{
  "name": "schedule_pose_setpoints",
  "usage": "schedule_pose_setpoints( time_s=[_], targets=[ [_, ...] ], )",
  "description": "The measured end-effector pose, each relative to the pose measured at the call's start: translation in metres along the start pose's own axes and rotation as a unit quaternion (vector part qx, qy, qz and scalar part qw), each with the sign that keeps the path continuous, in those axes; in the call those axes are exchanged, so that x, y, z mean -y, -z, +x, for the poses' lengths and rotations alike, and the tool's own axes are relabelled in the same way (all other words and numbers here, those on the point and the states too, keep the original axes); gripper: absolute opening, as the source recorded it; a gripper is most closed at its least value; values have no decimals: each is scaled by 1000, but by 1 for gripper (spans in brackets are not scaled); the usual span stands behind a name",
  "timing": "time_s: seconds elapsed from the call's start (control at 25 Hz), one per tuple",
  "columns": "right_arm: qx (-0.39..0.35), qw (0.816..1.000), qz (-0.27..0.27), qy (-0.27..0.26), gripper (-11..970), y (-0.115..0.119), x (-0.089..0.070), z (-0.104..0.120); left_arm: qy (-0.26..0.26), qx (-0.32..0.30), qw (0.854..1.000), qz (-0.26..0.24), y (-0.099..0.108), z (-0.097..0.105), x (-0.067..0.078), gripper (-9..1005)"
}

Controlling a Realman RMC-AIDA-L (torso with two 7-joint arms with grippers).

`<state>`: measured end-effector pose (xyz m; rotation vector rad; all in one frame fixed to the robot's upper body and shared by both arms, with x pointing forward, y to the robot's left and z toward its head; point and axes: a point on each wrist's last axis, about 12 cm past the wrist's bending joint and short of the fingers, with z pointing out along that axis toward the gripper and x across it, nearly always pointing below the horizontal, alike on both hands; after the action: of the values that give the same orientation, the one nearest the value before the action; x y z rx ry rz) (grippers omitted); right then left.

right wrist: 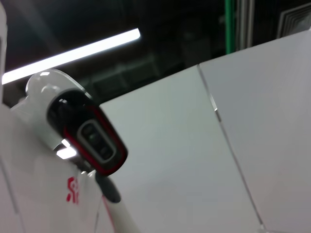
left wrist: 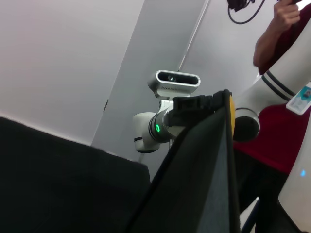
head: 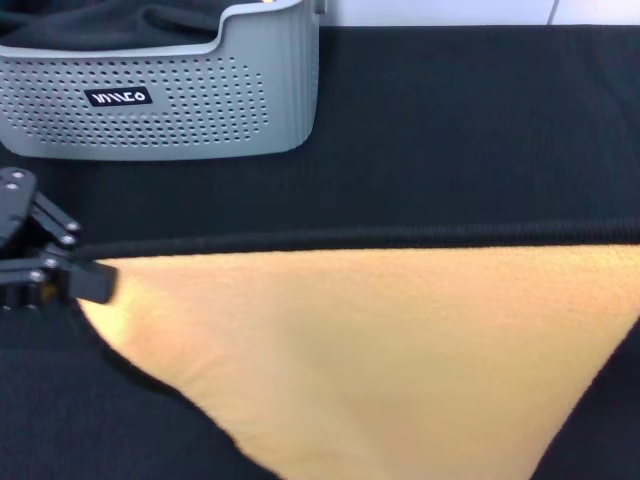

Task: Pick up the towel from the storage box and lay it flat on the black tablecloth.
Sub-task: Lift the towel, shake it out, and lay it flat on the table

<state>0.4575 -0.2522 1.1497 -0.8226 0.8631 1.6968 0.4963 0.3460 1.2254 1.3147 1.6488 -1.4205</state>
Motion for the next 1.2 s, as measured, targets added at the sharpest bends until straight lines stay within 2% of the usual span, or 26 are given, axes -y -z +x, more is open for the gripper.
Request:
schedule_pose_setpoints(
  time_s=[0.16,0.32,0.48,0.64,0.84,0.96,1.2],
  targets=[
    [26,998,53,-12,4,11,1,14,11,-20,1000,-17,13,-5,1,6],
    [18,994,111,3,5,16,16,22,18,-40,997,-61,21,-4,-7,6],
    [-13,989,149,19,5,11,39,23,47,-56,991,-108,16,-1,-33,5],
    [-63,980,187,23,5,2,70,23,77,-79,980,-166,6,-2,-62,5],
    [-130,960,247,25,5,-3,103,28,90,-108,966,-218,-12,-5,-91,5],
    [-160,946,279,32,5,-4,119,28,96,-106,959,-246,-16,-5,-103,5],
    [-201,919,336,37,5,-5,144,28,100,-101,946,-291,-14,-4,-114,5]
  ],
)
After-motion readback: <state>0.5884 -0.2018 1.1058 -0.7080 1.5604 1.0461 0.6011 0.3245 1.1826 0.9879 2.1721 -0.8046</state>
